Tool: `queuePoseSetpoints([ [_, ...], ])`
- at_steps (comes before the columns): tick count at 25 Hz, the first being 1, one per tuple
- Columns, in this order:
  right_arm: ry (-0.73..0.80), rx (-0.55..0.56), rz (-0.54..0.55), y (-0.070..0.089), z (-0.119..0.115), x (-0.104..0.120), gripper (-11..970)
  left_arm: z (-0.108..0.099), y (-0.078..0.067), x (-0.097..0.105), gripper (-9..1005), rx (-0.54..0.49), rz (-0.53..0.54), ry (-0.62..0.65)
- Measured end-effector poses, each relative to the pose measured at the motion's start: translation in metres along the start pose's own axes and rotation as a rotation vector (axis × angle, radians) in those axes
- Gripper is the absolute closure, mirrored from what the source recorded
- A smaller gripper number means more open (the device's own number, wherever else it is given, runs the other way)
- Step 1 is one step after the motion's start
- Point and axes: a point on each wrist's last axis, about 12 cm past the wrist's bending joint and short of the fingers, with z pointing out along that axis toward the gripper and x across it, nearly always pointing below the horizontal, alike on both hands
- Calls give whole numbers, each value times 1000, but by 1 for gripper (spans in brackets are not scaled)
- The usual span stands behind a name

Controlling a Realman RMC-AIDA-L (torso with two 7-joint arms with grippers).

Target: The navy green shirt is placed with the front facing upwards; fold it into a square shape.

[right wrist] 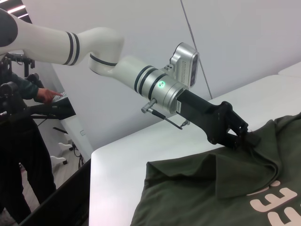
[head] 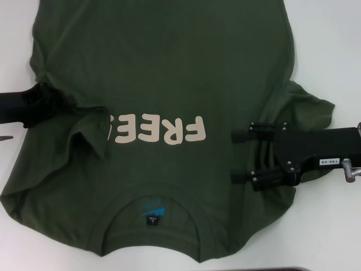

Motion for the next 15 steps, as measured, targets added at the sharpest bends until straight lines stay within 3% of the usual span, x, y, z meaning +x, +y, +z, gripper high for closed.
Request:
queuePoseSetpoints([
  [8,1,0,0,0,0,0,15,-3,-2,-2,980,26,-14,-11],
  [15,1,0,2,1,0,1,15,-1,-13,-4,979,117,-19,-30],
])
